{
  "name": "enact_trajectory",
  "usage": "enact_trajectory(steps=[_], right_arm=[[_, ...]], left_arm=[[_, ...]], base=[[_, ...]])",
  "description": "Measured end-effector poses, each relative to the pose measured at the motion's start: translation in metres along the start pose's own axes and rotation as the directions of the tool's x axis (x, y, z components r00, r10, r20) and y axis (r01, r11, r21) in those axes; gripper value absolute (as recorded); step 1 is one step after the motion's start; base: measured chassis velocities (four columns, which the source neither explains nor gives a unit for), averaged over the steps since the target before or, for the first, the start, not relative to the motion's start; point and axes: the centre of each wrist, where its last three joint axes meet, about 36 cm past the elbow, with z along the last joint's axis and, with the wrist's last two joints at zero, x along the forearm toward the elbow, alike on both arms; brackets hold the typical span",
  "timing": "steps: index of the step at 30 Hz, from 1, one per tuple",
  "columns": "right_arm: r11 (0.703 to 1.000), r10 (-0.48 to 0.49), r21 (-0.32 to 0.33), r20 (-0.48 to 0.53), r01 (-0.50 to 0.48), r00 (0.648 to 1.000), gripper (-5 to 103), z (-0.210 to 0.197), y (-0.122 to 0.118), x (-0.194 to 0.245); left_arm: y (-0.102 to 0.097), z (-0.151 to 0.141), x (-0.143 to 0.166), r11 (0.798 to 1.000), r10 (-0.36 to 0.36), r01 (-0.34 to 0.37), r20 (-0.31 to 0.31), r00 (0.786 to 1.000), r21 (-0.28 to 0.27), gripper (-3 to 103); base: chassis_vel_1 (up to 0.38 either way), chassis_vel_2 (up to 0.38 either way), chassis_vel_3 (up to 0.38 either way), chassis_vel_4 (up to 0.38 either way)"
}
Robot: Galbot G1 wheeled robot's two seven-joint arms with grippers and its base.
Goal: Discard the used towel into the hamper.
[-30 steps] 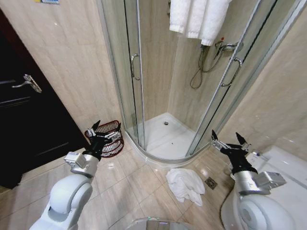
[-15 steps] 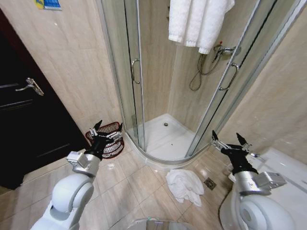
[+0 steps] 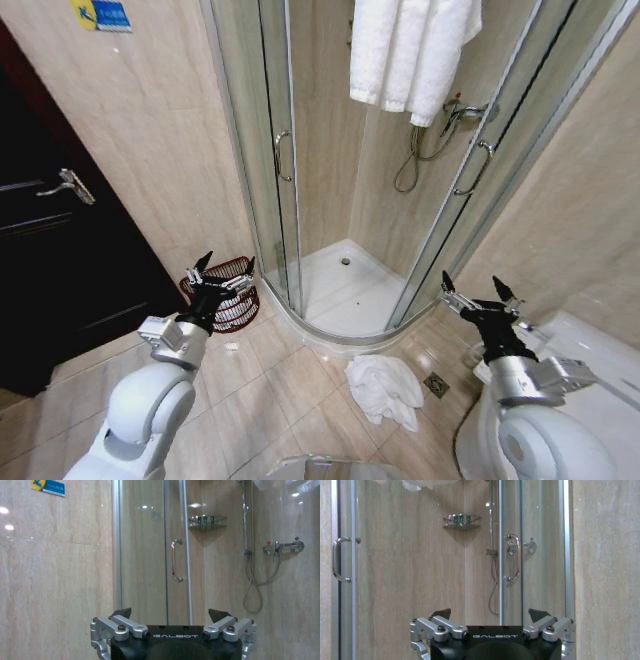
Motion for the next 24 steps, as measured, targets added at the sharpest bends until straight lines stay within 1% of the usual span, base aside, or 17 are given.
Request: enact_trajectory(steps=[24], right_arm=[[1.000, -0.008, -0.004, 0.016, 0.008, 1.000, 100, -0.0038, -0.0011, -0.0041]], left_arm=[[-0.0007, 0.0009, 0.0014, 1.000, 0.009, -0.009, -0.004, 1.000, 0.007, 100]], base=[[0.000, 0.000, 0.000, 0.000]])
